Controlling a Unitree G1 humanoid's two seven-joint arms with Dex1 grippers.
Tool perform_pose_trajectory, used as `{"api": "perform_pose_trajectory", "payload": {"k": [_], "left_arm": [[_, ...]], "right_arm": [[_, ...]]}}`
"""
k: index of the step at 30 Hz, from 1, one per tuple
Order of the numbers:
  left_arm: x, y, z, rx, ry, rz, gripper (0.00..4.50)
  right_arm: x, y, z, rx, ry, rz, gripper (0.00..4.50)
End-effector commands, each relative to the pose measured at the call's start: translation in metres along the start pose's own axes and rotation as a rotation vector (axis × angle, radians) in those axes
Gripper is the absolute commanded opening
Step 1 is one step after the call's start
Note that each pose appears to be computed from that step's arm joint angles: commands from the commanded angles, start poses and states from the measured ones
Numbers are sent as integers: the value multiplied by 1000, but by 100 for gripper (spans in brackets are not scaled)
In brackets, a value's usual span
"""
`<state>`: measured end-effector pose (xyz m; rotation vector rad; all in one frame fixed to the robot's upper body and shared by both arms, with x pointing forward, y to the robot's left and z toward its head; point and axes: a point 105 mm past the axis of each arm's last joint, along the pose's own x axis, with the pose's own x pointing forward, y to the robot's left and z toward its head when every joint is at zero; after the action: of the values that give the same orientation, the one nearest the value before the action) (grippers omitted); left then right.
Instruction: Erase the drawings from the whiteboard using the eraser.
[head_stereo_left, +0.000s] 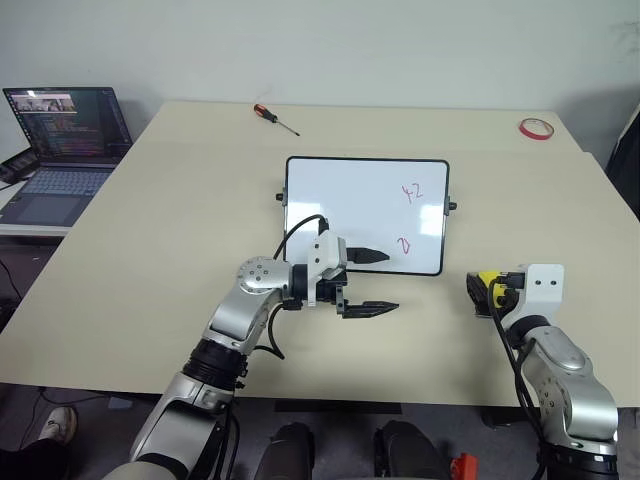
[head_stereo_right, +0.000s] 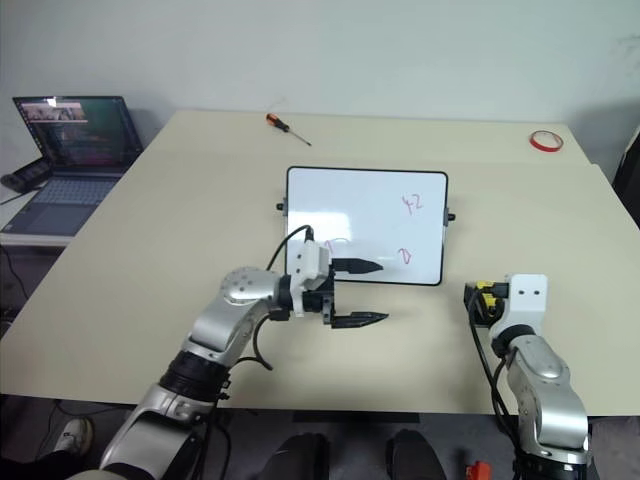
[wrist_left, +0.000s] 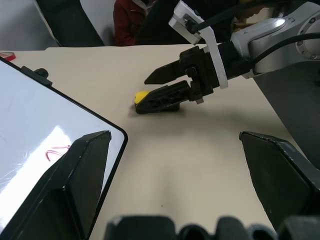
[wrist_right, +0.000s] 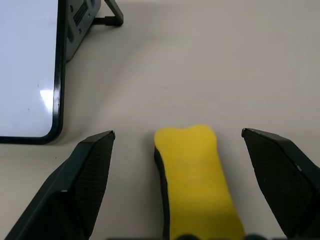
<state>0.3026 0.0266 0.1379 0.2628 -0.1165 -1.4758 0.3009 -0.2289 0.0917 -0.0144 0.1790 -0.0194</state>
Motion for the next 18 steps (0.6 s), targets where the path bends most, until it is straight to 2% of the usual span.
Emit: {"api": "perform_pose_trajectory", "payload": {"k": [1,18], "left_arm": [[2,-1,12,53,-29,-7,450],[-2,-3,13,41,-22,-6,450]], "right_arm": [[-1,-4,18,1,-75,-9,446],[7,-14,-1,65,3,-15,446]]}}
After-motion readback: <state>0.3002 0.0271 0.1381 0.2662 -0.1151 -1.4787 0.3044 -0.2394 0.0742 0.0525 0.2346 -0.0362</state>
